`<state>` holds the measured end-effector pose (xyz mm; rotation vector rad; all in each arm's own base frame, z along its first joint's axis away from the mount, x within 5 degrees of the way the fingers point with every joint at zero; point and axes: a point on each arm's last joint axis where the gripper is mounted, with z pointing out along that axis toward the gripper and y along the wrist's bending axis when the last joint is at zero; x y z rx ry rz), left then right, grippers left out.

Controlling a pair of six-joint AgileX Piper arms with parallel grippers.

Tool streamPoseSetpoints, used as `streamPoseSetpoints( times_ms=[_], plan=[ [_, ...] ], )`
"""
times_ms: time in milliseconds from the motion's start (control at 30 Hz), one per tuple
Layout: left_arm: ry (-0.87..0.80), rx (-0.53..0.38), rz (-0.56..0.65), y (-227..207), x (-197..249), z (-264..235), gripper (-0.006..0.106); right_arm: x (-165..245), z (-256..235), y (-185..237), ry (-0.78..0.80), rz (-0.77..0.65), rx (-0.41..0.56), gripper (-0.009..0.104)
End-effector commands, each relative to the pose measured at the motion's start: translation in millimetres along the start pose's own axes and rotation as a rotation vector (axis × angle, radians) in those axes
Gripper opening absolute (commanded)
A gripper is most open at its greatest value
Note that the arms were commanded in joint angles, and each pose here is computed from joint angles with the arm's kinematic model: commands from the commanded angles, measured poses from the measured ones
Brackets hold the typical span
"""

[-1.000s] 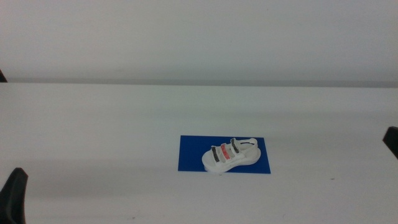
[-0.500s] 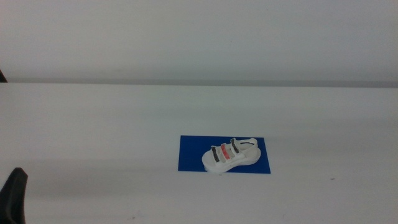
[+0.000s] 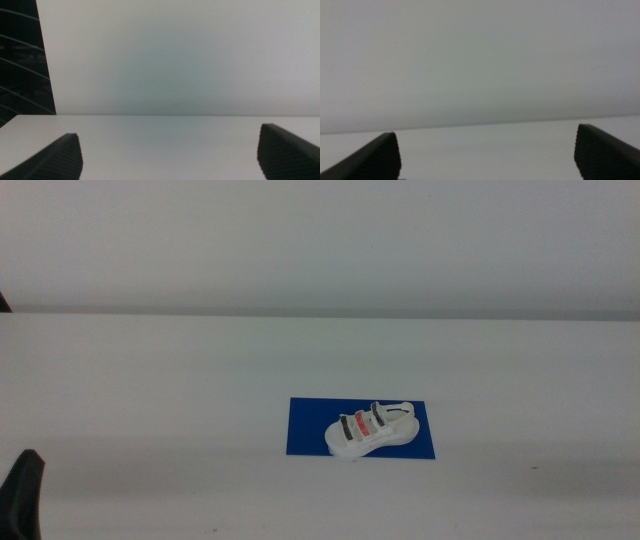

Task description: Use one arm to grab the shoe from the table and place it on the mat.

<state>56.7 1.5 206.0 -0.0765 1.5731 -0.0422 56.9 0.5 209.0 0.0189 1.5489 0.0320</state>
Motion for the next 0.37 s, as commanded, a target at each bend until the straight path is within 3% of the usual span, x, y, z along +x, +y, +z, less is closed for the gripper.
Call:
streamPoseSetpoints(
  times_ms=[0, 333],
  plan=[
    [-0.009, 0.004, -0.008, 0.6, 11.1, -1.3, 0.094, 9.6, -1.8, -1.0, -0.031, -0.027, 0.010, 0.093],
    [-0.009, 0.004, -0.008, 0.6, 11.1, -1.3, 0.094, 10.2, -1.8, -1.0, -0.024, -0.033, 0.011, 0.093]
  ],
)
